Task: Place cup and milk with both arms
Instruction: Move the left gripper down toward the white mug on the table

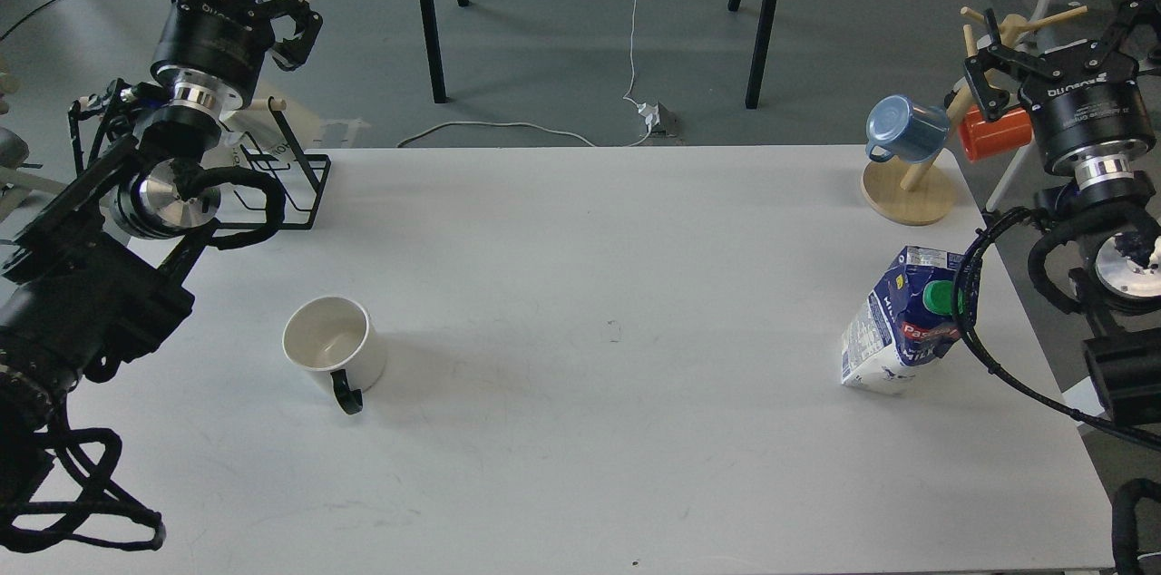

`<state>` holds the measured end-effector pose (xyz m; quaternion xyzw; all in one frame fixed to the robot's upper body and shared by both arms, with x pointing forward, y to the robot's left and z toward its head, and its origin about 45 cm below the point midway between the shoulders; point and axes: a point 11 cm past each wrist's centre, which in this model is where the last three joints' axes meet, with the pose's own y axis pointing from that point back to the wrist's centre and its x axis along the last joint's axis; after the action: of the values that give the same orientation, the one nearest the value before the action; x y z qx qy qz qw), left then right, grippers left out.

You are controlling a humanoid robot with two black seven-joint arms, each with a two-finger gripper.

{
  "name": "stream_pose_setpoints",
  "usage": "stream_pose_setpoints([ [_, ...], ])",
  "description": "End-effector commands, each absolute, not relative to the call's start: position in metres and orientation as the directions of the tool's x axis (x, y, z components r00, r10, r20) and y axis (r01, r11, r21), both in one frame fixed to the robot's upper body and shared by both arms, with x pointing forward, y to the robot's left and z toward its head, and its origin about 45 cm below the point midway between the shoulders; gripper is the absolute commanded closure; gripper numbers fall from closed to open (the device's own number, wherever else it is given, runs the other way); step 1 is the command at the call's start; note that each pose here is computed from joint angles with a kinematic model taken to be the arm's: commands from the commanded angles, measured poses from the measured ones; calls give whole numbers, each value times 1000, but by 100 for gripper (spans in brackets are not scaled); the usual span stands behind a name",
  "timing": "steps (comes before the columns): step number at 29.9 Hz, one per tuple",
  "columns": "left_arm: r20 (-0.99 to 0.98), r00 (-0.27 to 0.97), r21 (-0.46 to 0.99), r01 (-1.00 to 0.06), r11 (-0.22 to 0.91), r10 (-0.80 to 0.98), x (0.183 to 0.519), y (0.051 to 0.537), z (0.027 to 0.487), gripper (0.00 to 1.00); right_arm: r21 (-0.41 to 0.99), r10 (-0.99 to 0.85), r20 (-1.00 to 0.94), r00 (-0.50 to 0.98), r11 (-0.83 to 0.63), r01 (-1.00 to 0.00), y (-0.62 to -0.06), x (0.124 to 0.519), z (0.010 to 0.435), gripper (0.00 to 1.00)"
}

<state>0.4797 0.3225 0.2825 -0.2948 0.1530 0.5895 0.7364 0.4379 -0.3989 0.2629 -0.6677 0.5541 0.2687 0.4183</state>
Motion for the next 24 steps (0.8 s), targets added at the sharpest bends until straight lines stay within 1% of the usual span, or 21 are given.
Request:
stream_pose_setpoints([
  [1, -574, 246, -248, -961, 121, 781, 479, 324, 282, 1, -264, -523, -812, 259, -66, -962, -390, 443, 268, 1],
  [4, -573, 217, -226, -969, 102, 790, 480, 328, 279, 1, -262, -525, -810, 261, -73, -962, -388, 443, 267, 1],
  [7, -553, 205, -230, -969, 88, 808, 478, 344, 285, 1, -268, -523, -809, 269, -80, -960, -386, 443, 269, 1],
  [10, -533, 220, -213, -969, 122, 817, 468, 354, 277, 1, -272, -518, -810, 274, -83, -959, -383, 444, 270, 1],
  [13, -485, 248, -176, -967, 184, 838, 446, 352, 267, 1, -281, -514, -810, 283, -84, -956, -382, 444, 273, 1],
  [15, -381, 298, -128, -955, 269, 875, 422, 355, 266, 1, -300, -509, -807, 300, -84, -950, -382, 443, 279, 1],
  [17, -209, 373, -57, -928, 369, 904, 397, 358, 267, 1, -311, -507, -805, 309, -85, -947, -382, 441, 282, 1],
  [19, -13, 436, 14, -900, 437, 900, 381, 364, 270, 1, -311, -507, -805, 308, -83, -947, -383, 440, 282, 1],
  [22, 269, 517, 160, -856, 492, 812, 361, 379, 261, 2, -309, -507, -805, 308, -85, -947, -382, 440, 281, 1],
  [24, 407, 560, 234, -827, 510, 722, 352, 385, 256, 3, -307, -508, -805, 308, -87, -948, -382, 440, 280, 1],
])
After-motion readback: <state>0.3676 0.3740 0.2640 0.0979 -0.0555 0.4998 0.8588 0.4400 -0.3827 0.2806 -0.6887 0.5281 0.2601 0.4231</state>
